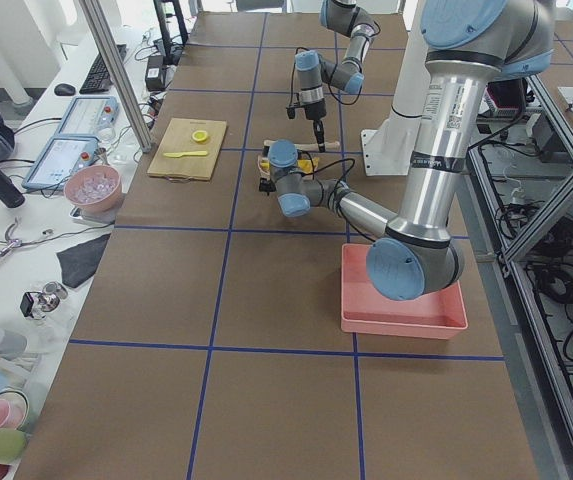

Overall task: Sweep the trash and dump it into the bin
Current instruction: 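Lift the brush away from the dustpan with the right gripper, then carry the dustpan over the pink bin with the left gripper while the right withdraws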

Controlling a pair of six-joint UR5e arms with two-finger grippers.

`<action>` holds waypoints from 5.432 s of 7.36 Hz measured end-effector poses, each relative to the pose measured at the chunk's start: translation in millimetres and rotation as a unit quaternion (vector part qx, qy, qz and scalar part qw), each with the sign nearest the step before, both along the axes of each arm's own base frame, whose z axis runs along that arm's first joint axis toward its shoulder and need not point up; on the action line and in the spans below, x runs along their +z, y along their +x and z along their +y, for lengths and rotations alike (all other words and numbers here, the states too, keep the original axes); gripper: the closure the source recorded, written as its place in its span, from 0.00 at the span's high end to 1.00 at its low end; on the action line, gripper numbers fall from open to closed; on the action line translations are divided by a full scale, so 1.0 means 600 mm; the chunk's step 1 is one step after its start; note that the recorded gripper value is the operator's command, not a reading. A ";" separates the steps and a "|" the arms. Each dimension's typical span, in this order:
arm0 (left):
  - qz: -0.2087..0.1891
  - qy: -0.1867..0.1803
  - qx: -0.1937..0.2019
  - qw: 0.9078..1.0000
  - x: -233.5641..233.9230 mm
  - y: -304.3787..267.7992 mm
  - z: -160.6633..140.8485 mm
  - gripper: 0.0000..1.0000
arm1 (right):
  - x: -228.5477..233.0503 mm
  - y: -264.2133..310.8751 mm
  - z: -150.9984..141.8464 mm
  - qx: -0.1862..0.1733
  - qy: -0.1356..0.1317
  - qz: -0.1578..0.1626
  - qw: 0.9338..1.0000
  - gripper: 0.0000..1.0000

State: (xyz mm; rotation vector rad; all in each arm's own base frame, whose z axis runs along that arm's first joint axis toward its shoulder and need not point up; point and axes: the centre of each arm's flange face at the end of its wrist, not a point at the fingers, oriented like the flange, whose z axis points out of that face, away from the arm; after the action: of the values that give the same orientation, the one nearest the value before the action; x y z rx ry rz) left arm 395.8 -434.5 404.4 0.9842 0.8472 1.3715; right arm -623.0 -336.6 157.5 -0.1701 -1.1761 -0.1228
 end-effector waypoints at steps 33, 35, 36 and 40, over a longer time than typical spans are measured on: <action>0.082 -0.220 -0.217 0.947 0.202 -0.465 0.250 0.20 | 0.647 0.776 -0.079 -0.036 -0.004 0.176 0.984 0.00; 0.091 -0.241 -0.250 0.933 0.252 -0.542 0.298 0.20 | 0.690 0.785 -0.064 -0.050 0.005 0.172 0.984 0.00; 0.096 -0.256 -0.264 0.925 0.285 -0.577 0.331 0.20 | 0.703 0.786 -0.061 -0.058 0.010 0.172 0.983 0.00; 0.121 -0.340 -0.270 0.893 0.385 -0.688 0.520 0.20 | 0.748 0.791 -0.051 -0.069 0.002 0.177 0.982 0.00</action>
State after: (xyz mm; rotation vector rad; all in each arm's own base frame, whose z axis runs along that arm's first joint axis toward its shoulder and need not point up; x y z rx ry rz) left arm -16.7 -122.7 635.6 0.7488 1.0402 0.4144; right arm -148.4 -367.1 606.2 -0.2602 -0.8082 -0.2084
